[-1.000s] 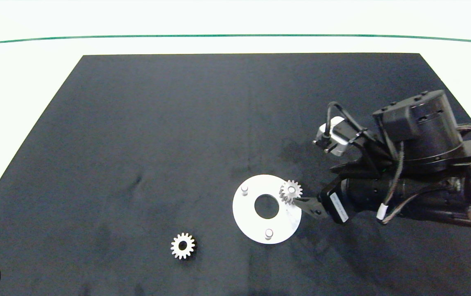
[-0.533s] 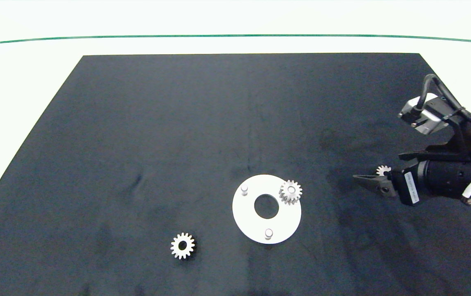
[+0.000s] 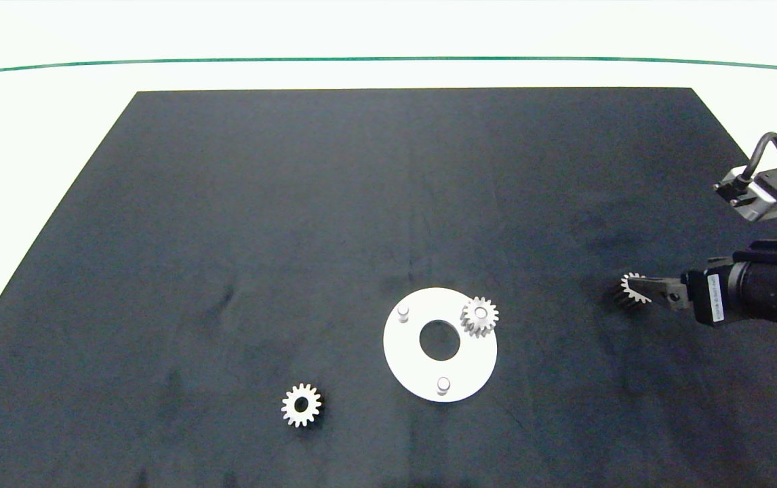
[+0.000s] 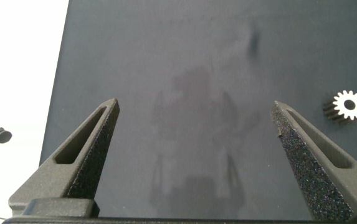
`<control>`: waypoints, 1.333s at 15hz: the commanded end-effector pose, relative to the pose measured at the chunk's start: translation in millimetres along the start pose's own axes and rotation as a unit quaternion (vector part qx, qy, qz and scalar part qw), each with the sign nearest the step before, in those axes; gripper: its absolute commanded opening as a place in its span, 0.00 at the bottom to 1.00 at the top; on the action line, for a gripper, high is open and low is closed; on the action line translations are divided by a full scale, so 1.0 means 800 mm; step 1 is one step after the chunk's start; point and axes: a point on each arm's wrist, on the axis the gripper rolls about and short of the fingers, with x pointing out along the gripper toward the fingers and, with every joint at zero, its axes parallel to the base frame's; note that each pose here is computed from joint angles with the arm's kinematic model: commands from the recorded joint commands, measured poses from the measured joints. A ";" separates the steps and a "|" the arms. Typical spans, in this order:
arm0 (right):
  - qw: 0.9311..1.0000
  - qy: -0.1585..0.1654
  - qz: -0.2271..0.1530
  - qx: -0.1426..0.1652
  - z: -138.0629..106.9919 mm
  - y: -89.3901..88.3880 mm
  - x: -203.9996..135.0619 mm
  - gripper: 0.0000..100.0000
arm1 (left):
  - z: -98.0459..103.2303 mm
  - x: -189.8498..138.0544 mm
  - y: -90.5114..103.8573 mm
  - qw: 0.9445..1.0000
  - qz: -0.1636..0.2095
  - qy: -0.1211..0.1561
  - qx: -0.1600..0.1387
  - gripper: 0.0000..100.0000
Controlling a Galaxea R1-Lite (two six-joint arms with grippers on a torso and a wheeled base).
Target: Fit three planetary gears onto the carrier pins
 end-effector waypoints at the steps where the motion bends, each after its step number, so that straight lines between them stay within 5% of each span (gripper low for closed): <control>1: 0.999 0.029 -0.025 0.013 -0.022 -0.012 0.023 1.00 | 0.000 -0.001 0.000 1.000 0.000 -0.002 0.000 1.00; 9: 0.998 0.056 0.000 0.041 -0.028 -0.009 0.051 1.00 | -0.001 -0.001 0.000 1.000 0.001 -0.002 0.000 1.00; 20: 0.998 0.044 -0.001 0.050 -0.025 -0.006 0.075 1.00 | -0.007 0.000 -0.001 1.000 0.000 0.006 0.001 1.00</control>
